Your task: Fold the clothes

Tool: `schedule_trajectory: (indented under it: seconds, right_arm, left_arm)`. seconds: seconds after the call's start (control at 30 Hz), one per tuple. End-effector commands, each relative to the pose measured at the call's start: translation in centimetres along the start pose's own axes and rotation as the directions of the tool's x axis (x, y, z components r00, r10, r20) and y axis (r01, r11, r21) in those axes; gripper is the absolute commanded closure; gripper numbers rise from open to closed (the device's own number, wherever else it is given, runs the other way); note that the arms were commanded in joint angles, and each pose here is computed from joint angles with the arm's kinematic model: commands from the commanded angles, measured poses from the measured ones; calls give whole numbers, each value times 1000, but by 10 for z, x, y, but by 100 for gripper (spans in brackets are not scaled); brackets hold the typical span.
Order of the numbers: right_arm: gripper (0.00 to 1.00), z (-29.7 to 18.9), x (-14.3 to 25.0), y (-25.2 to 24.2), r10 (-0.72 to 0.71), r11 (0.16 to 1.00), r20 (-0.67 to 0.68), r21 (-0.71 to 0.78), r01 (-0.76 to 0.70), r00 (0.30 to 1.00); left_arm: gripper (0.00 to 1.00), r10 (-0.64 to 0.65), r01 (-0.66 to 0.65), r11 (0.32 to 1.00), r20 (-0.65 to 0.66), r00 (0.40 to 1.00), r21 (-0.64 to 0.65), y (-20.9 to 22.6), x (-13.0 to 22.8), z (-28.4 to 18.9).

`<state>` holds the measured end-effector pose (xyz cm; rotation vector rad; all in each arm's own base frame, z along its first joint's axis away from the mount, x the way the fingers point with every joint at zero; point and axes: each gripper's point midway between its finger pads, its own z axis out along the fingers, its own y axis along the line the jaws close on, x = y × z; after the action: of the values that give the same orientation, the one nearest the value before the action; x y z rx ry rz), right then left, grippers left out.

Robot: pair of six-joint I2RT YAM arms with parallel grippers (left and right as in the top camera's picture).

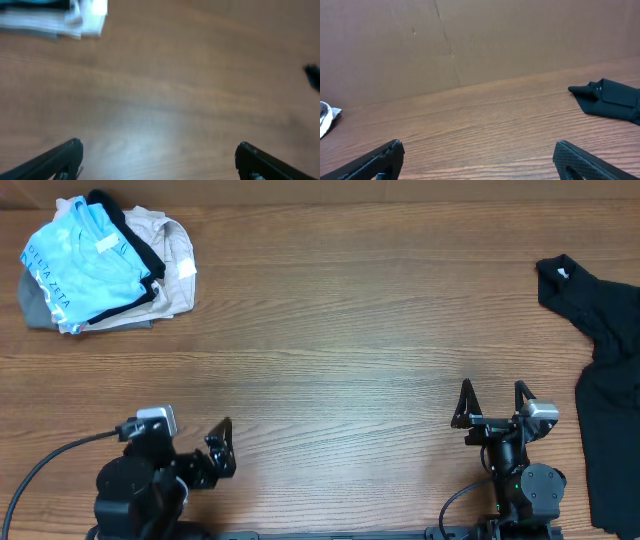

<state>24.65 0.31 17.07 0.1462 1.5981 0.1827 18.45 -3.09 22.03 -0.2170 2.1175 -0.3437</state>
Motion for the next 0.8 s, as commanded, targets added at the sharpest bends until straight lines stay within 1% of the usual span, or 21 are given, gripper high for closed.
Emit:
schedule_trajectory:
  seconds: [0.0, 0.1, 0.27, 0.57, 0.67, 0.77]
  right_arm:
    - [0, 0, 1, -1, -4, 1000, 8, 3, 4, 1000]
    - [0, 0, 1, -1, -4, 1000, 8, 3, 4, 1000]
    - [0, 0, 1, -1, -4, 1000, 9, 2, 4, 1000]
    - [0, 0, 1, -1, -4, 1000, 9, 2, 4, 1000]
    - [0, 0, 1, -1, -4, 1000, 9, 2, 4, 1000]
    - [0, 0, 1, -1, -4, 1000, 9, 2, 4, 1000]
  left_arm:
    - [0, 32, -35, 999, 90, 995, 26, 0, -4, 16]
    - [0, 85, -110, 988, 211, 974, 108, -11, -11, 32]
    - [0, 78, -130, 981, 315, 946, 146, -6, -2, 51]
    - [0, 70, -110, 991, 404, 912, 75, 24, 9, 68]
    - [0, 88, -139, 987, 466, 880, 77, 24, 3, 70]
    - [0, 132, -199, 977, 530, 838, 72, 20, -3, 70]
